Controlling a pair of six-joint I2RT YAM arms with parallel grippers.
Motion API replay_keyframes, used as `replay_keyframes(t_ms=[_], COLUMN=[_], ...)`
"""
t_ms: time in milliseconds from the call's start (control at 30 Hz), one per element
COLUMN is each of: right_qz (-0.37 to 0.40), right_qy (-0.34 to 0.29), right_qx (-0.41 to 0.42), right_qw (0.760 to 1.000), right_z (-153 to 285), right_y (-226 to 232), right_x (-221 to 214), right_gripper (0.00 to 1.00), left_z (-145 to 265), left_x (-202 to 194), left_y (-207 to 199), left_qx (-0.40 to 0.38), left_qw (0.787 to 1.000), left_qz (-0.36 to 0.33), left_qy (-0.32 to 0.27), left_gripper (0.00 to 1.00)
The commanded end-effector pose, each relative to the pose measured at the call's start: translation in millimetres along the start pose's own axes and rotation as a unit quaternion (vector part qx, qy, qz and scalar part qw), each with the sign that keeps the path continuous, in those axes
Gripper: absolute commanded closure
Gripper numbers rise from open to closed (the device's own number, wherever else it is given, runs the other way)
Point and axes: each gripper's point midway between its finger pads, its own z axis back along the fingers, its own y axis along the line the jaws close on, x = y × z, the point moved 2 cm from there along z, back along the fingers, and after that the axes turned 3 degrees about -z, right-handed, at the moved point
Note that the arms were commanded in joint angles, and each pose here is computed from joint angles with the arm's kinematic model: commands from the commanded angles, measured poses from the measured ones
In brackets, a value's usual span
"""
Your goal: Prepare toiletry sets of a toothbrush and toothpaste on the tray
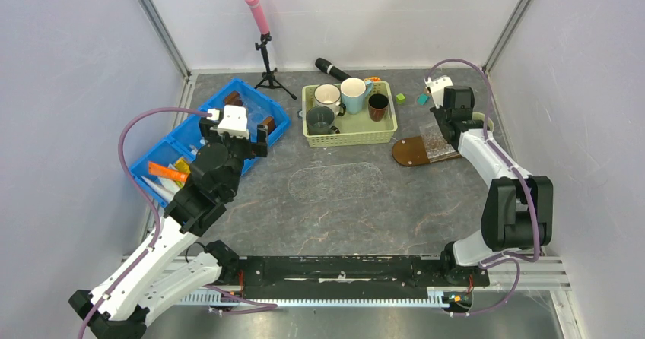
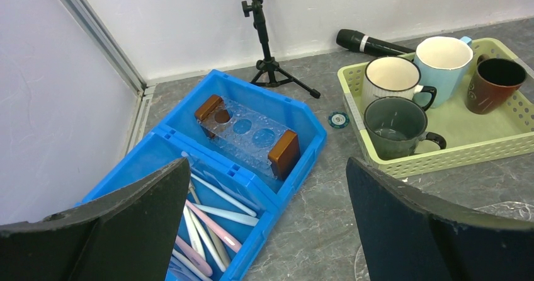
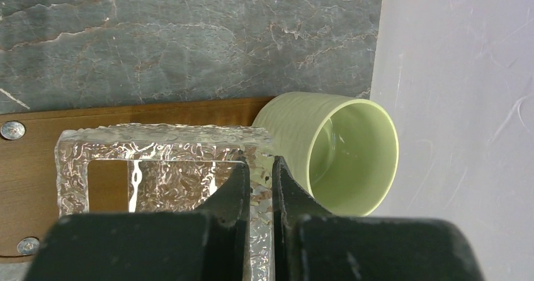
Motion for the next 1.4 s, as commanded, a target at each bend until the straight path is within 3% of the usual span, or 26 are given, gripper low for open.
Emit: replay_keyframes(t_ms=[0,267,700,1033,1367], right_qz=[-0.004,-0.007,-0.02,-0.086,-0.085], right_qy=[-0.024,-0.025,-0.039,-0.035,0.004], right_qx=[-0.013,-0.026,-0.038,0.083,0.158], right_qw=[1.0,0.999,0.998,0.992,0.984], right_z=[-5,-2,10,33,26], right_y=[-6,-10,-21,14,56], right_x=[10,9,23,34,22], right_gripper=[0.91,0.75,0.66,0.54,0.55], left_z=[1,1,1,-1,-2], left_x=[10,10,10,8,6], left_y=[6,5,5,2,0], left_qx=[0.017,0.014,0.013,0.008,0.007], left_qw=[0.999,0.999,0.999,1.0,1.0], left_qz=[0.023,0.022,0.023,0.023,0.021], left_qy=[-0.021,-0.021,-0.021,-0.018,-0.015], left_gripper=[0.0,0.0,0.0,0.0,0.0])
